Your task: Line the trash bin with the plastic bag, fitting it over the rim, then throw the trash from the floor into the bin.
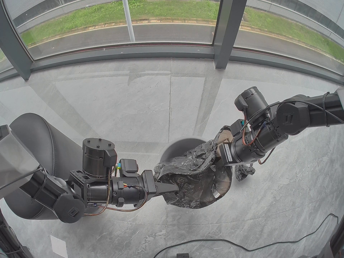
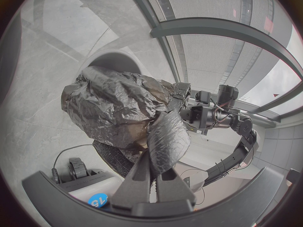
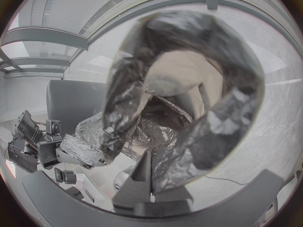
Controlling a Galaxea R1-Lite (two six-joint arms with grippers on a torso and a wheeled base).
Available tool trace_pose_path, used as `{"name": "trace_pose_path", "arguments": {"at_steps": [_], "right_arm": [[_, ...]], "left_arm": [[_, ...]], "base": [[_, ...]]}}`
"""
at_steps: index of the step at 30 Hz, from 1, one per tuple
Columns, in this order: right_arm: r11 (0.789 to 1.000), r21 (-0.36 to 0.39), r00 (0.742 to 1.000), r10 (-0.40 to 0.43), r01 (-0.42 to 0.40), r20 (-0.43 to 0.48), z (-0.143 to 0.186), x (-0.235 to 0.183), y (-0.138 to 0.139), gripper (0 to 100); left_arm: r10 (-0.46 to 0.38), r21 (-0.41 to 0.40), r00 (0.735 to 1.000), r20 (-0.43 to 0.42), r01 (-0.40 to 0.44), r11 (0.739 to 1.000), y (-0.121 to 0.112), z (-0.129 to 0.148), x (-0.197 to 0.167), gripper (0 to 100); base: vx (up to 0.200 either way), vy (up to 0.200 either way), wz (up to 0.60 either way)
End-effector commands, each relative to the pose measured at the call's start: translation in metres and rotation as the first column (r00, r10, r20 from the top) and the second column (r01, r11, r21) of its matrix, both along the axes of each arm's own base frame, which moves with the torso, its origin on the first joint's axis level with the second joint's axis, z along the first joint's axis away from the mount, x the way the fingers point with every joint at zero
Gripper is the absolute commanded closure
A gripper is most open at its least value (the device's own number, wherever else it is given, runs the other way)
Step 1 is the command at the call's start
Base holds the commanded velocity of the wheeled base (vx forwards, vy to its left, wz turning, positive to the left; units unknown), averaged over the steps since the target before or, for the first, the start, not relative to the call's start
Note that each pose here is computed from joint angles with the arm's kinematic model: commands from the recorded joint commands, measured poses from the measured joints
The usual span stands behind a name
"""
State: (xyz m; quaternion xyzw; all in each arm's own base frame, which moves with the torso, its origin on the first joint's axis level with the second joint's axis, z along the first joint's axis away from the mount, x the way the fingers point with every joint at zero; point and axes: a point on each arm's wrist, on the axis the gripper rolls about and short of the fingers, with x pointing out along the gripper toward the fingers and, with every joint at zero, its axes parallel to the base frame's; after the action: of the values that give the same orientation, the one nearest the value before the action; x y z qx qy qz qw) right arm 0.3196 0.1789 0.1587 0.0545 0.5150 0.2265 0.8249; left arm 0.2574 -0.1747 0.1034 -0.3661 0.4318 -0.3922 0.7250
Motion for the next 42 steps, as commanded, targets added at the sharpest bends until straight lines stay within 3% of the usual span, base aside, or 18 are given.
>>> {"name": "trace_pose_path", "arguments": {"at_steps": [1, 6, 22, 34, 42], "right_arm": [[1.0, -0.015, 1.0, 0.003, -0.003, -0.016, -0.021, 0.007, 0.003, 100], [1.0, 0.008, 1.0, 0.006, -0.007, 0.03, -0.028, 0.013, 0.009, 100], [0.999, -0.039, 0.998, 0.014, -0.016, -0.053, -0.054, 0.005, 0.006, 100], [0.998, -0.06, 0.997, 0.001, -0.006, -0.082, -0.07, 0.012, 0.006, 100], [0.996, -0.091, 0.994, -0.034, 0.025, -0.104, -0.077, 0.012, -0.004, 100]], "left_arm": [[0.026, 0.02, 0.999, -0.036, -0.025, 0.999, 0.003, -0.013, 0.01, 100], [0.047, 0.037, 0.997, -0.065, -0.044, 0.998, 0.006, -0.015, 0.019, 100], [0.063, 0.118, 0.979, -0.192, -0.041, 0.992, 0.006, -0.019, 0.019, 100], [0.072, 0.13, 0.979, -0.188, -0.048, 0.99, 0.002, -0.031, 0.035, 100], [0.091, 0.144, 0.98, -0.177, -0.066, 0.987, 0.012, -0.035, 0.041, 100]], "base": [[0.0, 0.0, 0.0], [0.0, 0.0, 0.0], [0.0, 0.0, 0.0], [0.0, 0.0, 0.0], [0.0, 0.0, 0.0]]}}
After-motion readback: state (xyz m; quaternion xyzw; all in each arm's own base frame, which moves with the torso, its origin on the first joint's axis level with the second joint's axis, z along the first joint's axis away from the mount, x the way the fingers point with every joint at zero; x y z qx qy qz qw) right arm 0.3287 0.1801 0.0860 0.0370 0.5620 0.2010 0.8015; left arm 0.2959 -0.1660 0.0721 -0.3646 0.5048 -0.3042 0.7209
